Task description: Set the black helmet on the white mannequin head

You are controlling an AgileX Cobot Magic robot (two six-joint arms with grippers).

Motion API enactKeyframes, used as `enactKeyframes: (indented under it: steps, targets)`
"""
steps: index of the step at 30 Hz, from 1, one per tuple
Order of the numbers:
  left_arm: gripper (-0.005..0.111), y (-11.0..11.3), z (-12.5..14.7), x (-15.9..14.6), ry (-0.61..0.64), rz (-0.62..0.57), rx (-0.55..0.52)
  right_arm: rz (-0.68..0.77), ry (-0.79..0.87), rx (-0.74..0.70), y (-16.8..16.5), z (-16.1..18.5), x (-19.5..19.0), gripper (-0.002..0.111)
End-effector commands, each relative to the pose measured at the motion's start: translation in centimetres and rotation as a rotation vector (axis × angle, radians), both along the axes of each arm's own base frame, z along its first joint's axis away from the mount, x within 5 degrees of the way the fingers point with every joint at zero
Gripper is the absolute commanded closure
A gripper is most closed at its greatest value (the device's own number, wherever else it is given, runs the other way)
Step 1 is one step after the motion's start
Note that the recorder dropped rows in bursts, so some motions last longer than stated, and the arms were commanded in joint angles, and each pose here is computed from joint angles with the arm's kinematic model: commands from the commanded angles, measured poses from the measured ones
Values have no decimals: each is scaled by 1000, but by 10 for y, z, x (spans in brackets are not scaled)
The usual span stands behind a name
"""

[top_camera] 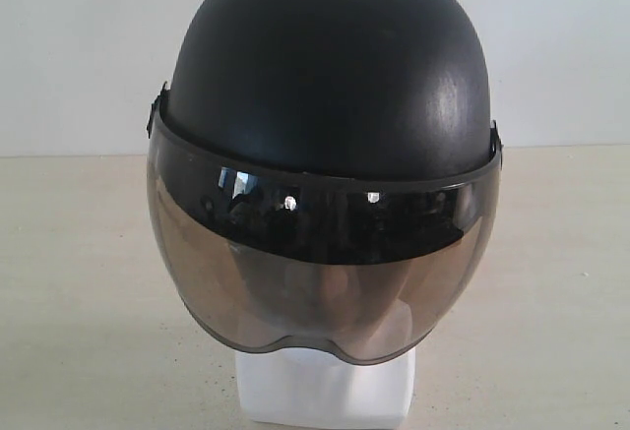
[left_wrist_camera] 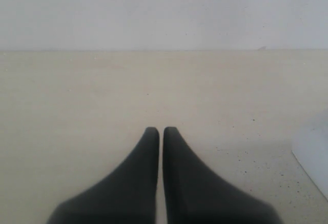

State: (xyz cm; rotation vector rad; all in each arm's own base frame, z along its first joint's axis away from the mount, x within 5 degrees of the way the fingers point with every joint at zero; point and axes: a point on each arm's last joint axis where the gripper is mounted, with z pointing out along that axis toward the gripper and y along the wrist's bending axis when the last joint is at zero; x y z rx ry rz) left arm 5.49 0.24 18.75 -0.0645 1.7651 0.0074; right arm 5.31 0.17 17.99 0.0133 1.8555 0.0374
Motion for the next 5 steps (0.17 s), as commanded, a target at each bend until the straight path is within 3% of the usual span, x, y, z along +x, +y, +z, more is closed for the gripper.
enactKeyframes:
  steps: [1,5]
  targets:
    - [102,0,1,0,-6,4,-12,-3,-8,-6,0,0,0,108]
    - [102,0,1,0,-6,4,-12,-3,-8,-6,0,0,0,108]
